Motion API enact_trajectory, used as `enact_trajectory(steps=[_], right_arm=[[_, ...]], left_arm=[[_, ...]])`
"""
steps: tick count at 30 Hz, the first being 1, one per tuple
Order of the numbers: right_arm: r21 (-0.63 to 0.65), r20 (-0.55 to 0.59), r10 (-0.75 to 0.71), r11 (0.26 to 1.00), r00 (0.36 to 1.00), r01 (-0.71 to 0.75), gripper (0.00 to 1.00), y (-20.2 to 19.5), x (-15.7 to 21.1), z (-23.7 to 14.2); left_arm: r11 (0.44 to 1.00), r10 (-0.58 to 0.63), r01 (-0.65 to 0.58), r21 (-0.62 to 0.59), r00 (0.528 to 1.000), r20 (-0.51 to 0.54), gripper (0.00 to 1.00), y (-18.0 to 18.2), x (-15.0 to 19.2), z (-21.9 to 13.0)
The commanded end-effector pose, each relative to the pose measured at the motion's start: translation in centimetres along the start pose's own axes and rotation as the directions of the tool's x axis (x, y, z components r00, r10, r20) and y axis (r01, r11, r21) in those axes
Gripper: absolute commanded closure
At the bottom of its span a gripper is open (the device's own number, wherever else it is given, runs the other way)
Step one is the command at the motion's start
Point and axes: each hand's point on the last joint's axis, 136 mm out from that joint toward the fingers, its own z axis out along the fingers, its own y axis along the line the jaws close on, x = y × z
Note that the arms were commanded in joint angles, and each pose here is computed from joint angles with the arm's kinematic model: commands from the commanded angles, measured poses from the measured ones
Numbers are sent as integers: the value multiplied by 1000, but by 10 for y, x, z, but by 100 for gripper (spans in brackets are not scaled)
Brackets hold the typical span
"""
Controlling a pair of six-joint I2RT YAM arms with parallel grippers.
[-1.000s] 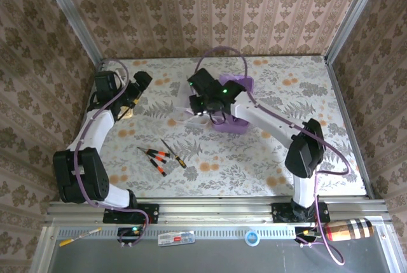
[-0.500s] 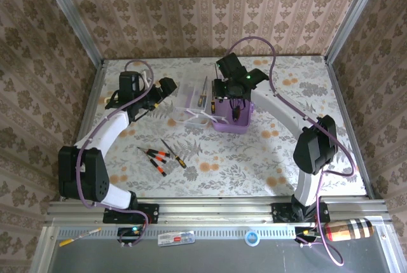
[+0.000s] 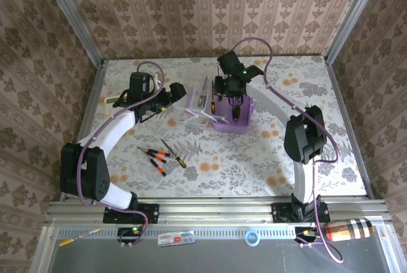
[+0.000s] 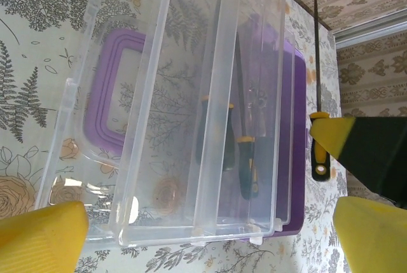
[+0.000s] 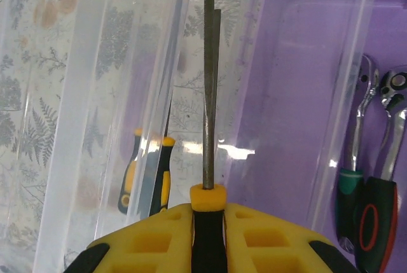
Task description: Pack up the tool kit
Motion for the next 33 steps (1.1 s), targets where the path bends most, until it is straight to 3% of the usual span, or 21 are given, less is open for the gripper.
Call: enact_trajectory(steps=[1, 20, 33], right_arm=[[-11, -11, 40, 999, 999, -41, 82, 0, -3, 8], [57, -125, 30, 998, 992, -23, 79, -21, 27, 42], [54, -86, 17, 998, 996, -12, 68, -14, 12, 23]], left_arm=[[999, 42, -42, -2, 999, 33, 0, -8, -12, -9], [999, 39, -40, 3, 996, 82, 0, -8, -25, -22], [1000, 29, -29, 2, 996, 89, 0, -6, -28, -24]])
